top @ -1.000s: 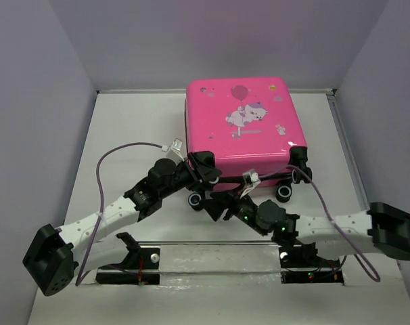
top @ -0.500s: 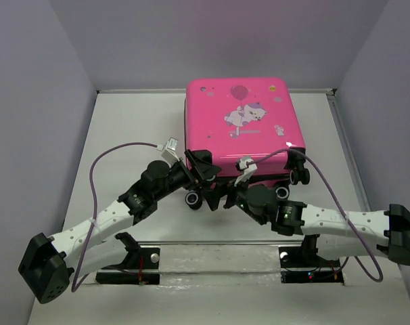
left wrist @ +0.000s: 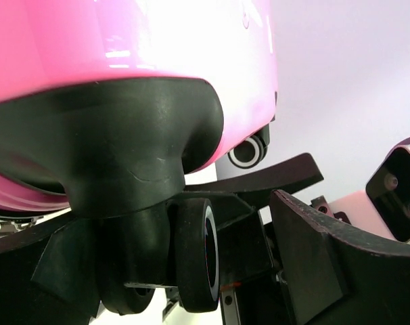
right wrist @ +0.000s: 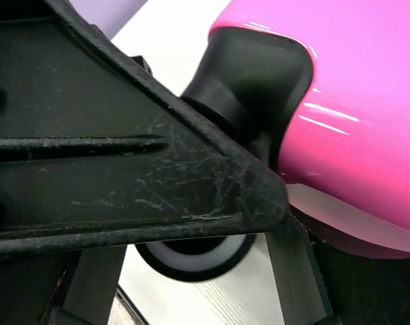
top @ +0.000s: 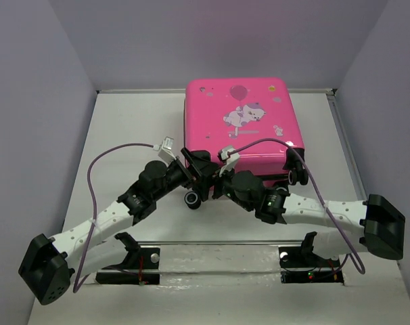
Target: Pack the luggage
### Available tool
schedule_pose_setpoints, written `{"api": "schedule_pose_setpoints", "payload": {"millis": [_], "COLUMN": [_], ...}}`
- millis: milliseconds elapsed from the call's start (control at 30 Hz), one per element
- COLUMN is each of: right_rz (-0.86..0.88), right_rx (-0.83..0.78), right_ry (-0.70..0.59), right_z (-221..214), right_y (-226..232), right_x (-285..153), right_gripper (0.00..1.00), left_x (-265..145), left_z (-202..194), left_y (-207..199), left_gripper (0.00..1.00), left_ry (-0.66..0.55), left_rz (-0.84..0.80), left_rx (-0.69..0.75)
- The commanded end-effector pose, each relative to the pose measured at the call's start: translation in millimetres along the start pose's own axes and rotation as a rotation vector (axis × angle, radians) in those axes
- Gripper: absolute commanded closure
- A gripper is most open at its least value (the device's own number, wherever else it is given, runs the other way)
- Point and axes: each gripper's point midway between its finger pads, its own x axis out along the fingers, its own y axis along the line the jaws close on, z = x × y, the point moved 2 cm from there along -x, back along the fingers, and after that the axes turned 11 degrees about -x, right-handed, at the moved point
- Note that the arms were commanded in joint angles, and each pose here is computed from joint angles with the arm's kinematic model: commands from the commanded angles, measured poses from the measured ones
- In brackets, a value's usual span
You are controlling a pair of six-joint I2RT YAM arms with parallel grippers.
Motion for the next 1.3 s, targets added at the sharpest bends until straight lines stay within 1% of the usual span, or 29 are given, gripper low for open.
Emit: {"api": "schedule_pose_setpoints", "payload": {"millis": [0, 33, 100, 133, 167, 200, 233, 267, 300, 333, 367, 400, 433, 467, 500, 533, 600, 633, 667, 700, 733, 767, 800, 900, 933, 1133, 1267], "right_rz": [0.002, -0.016, -0.040, -0.056, -0.080, -0.087, -0.097, -0.099, -0.103, -0.115, -0.116, -0.120, -0.129, -0.124, -0.122, -0.125, -0.117, -0.115, -0.110, -0.115, -0.108, -0.103, -0.101, -0.086, -0.083, -0.073, -0.064], "right_rx": [0.078, 0.078, 0.082, 0.086, 0.102, 0.106, 0.108, 0.104, 0.103, 0.102, 0.100, 0.097, 0.097, 0.093, 0.088, 0.089, 0.077, 0.076, 0.076, 0.073, 0.076, 0.073, 0.073, 0.071, 0.073, 0.078, 0.081], "right_ry": [-0.218, -0.221, -0.235, -0.241, -0.253, -0.254, -0.254, -0.252, -0.250, -0.243, -0.239, -0.236, -0.237, -0.233, -0.230, -0.236, -0.232, -0.233, -0.236, -0.234, -0.238, -0.233, -0.231, -0.221, -0.220, -0.214, -0.207], "right_z": [62, 60, 63, 63, 64, 62, 62, 62, 62, 62, 61, 62, 63, 63, 63, 67, 71, 73, 76, 76, 80, 79, 80, 78, 78, 78, 75], "right_y": [5, 3, 0, -3, -6, -8, -10, -10, -11, -13, -13, -15, -19, -19, -18, -21, -20, -19, -18, -22, -20, -19, -19, -16, -15, -15, -14], "right_x": [11, 14, 16, 17, 17, 17, 16, 16, 15, 14, 13, 11, 10, 9, 9, 7, 6, 6, 5, 5, 5, 5, 5, 5, 5, 8, 8], "right_gripper": [0.22, 0.25, 0.35, 0.51, 0.54, 0.57, 0.71, 0.79, 0.83, 0.88, 0.91, 0.93, 0.93, 0.93, 0.93, 0.93, 0.93, 0.93, 0.93, 0.93, 0.93, 0.93, 0.93, 0.93, 0.93, 0.93, 0.93], "left_x": [-15, -14, -15, -16, -18, -17, -18, -24, -24, -28, -33, -47, -54, -66, -71, -73, -71, -68, -61, -57, -52, -45, -41, -29, -26, -10, -3], "left_z": [1, 0, 0, 0, 0, 3, 5, 9, 21, 31, 37, 43, 54, 56, 57, 55, 46, 41, 29, 23, 17, 10, 10, 5, 9, 8, 12], "left_y": [-69, -67, -65, -64, -64, -57, -55, -56, -37, -30, -24, -15, -7, 1, 8, 13, 38, 44, 66, 73, 66, 77, 72, 71, 70, 61, 65], "left_gripper": [0.01, 0.01, 0.01, 0.01, 0.01, 0.01, 0.01, 0.02, 0.03, 0.03, 0.05, 0.09, 0.12, 0.22, 0.28, 0.32, 0.38, 0.47, 0.52, 0.55, 0.57, 0.58, 0.58, 0.59, 0.58, 0.54, 0.52], "left_ry": [-0.005, -0.004, -0.002, -0.004, -0.008, -0.023, -0.039, -0.065, -0.133, -0.191, -0.230, -0.272, -0.345, -0.374, -0.384, -0.376, -0.336, -0.316, -0.252, -0.219, -0.195, -0.164, -0.168, -0.149, -0.168, -0.166, -0.183], "left_rz": [-0.290, -0.285, -0.284, -0.282, -0.283, -0.251, -0.232, -0.224, -0.118, -0.067, -0.028, 0.018, 0.052, 0.049, 0.059, 0.058, 0.089, 0.086, 0.118, 0.113, 0.051, 0.070, 0.047, 0.077, 0.086, 0.053, 0.093], "left_rx": [0.082, 0.082, 0.083, 0.087, 0.092, 0.106, 0.118, 0.136, 0.153, 0.199, 0.217, 0.230, 0.235, 0.243, 0.259, 0.274, 0.288, 0.283, 0.278, 0.285, 0.295, 0.314, 0.362, 0.449, 0.483, 0.549, 0.576]}}
